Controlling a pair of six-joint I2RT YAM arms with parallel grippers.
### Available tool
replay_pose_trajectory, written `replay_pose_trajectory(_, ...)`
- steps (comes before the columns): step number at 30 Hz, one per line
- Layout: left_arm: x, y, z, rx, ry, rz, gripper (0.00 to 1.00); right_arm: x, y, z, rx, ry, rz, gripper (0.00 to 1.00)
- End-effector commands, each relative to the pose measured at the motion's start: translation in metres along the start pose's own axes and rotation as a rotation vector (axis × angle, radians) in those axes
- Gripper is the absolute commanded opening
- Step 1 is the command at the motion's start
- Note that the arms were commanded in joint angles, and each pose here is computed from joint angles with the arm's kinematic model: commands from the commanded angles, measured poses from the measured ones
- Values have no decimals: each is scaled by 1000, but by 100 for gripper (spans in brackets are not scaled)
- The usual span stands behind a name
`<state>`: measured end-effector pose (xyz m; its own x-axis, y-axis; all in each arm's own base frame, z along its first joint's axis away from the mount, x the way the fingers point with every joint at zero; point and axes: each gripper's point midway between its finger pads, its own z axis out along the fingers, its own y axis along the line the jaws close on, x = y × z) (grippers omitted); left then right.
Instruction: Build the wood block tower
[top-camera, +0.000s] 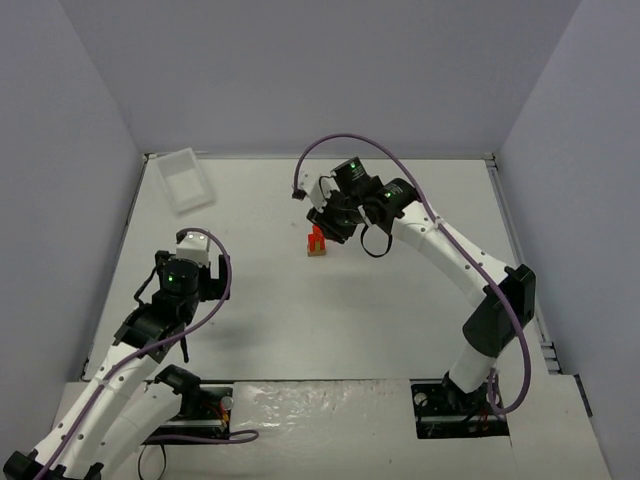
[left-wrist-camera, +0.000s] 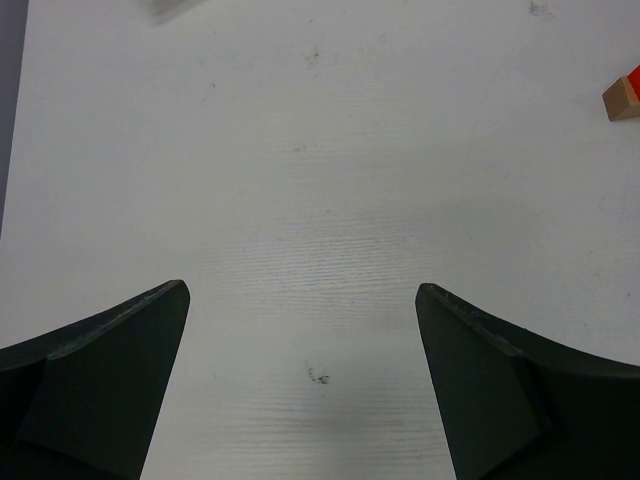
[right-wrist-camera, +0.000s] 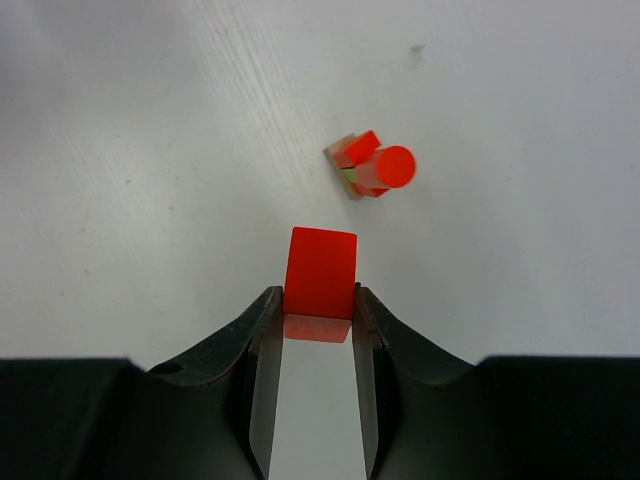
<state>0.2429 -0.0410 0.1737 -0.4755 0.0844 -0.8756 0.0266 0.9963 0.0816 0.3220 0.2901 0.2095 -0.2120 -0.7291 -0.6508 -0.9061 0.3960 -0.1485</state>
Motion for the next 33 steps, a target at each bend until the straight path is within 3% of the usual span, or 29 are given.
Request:
replay_pose_trajectory(1, -16, -4, 3, 13, -51, -9, 96, 1, -23, -19, 2, -28, -39, 0)
replay_pose_trajectory(11, -19, -4, 1, 19, -66, -14, 96, 117, -28, 16, -20, 135, 298, 0)
replay_pose_trajectory(24, -22, -5, -2, 28, -89, -23, 96, 169, -14, 69, 227, 120, 455, 1)
replay_pose_trajectory(29, -23, -5, -3, 30, -89, -19, 96, 171, -11, 75, 258, 108, 448, 12)
replay_pose_trajectory(33, -22, -5, -3, 28, -88, -20, 96, 170, -8, 74, 258, 105, 447, 32)
